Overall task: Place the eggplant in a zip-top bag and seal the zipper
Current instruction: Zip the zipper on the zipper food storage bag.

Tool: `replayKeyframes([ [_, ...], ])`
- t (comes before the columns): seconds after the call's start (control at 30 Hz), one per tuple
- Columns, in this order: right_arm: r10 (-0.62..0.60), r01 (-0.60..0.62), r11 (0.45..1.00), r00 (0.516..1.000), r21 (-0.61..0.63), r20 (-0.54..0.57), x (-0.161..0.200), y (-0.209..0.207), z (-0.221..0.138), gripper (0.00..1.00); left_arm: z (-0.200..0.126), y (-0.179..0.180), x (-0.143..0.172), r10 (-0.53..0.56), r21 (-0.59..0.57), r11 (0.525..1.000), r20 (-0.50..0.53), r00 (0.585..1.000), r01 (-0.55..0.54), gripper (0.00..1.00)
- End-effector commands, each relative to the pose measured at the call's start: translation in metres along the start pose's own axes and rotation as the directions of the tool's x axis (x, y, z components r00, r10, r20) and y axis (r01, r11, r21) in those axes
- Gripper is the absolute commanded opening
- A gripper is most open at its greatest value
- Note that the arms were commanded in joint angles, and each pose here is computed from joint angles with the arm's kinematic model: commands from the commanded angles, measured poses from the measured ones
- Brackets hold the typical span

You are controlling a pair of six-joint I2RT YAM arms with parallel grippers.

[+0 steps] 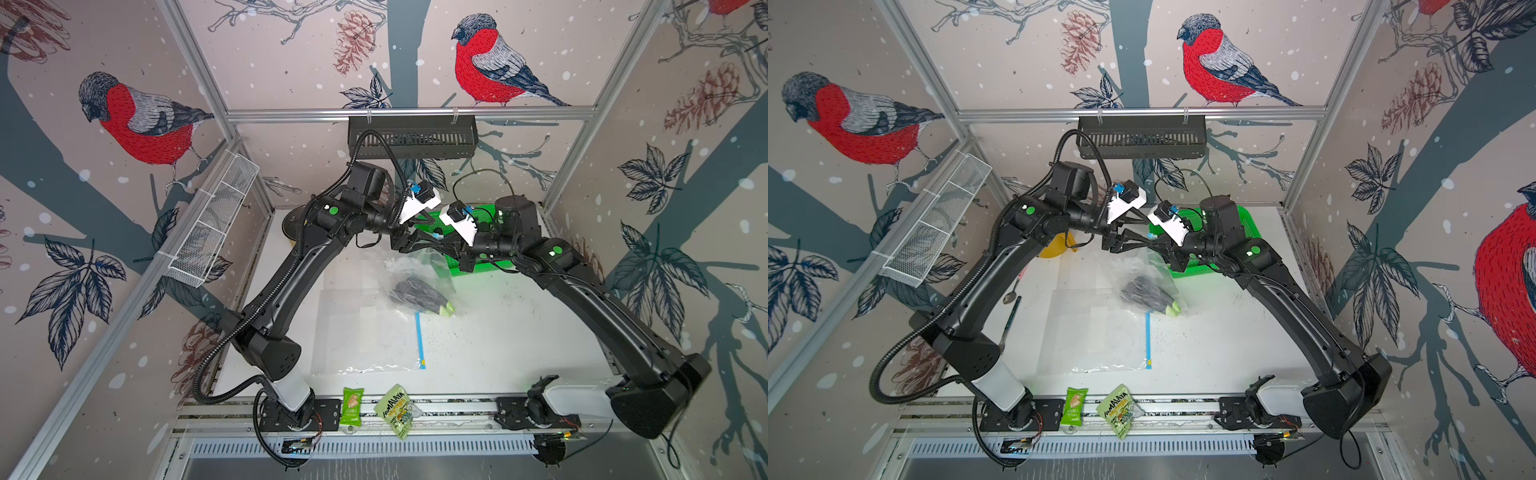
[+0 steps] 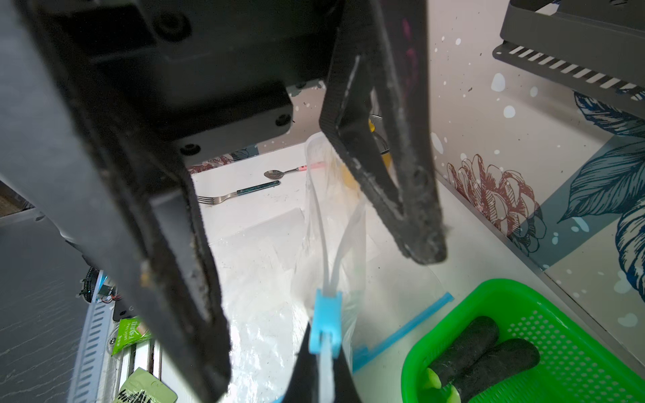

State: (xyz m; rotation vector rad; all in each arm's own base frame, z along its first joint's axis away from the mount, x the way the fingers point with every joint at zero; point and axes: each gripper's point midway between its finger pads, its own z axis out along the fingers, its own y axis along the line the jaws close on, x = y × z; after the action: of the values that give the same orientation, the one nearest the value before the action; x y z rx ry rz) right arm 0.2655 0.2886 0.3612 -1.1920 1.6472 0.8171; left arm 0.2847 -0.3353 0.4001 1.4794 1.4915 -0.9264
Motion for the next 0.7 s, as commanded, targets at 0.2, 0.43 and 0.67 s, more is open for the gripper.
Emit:
replayKeyframes([
  [0.2,-0.026,0.026,1.0,1.0,-0.01,0.008,-0.0043,0.0036,0.0,0.02,0.0117,-0.0008,0.014,-0.004,0.092,0.996,-0.062,0.998,0.009,0.57],
  [0.43,-0.019,0.019,1.0,1.0,-0.004,0.004,-0.0019,0.0019,0.0006,0.02,0.013,-0.0026,0.0173,-0.005,0.103,0.995,-0.066,0.998,0.012,0.4],
  [0.67,-0.01,0.01,1.0,1.0,0.004,0.001,0.0006,-0.0019,0.0008,0.02,0.0101,-0.006,0.0164,0.004,0.1,0.995,-0.056,0.998,0.001,0.3],
])
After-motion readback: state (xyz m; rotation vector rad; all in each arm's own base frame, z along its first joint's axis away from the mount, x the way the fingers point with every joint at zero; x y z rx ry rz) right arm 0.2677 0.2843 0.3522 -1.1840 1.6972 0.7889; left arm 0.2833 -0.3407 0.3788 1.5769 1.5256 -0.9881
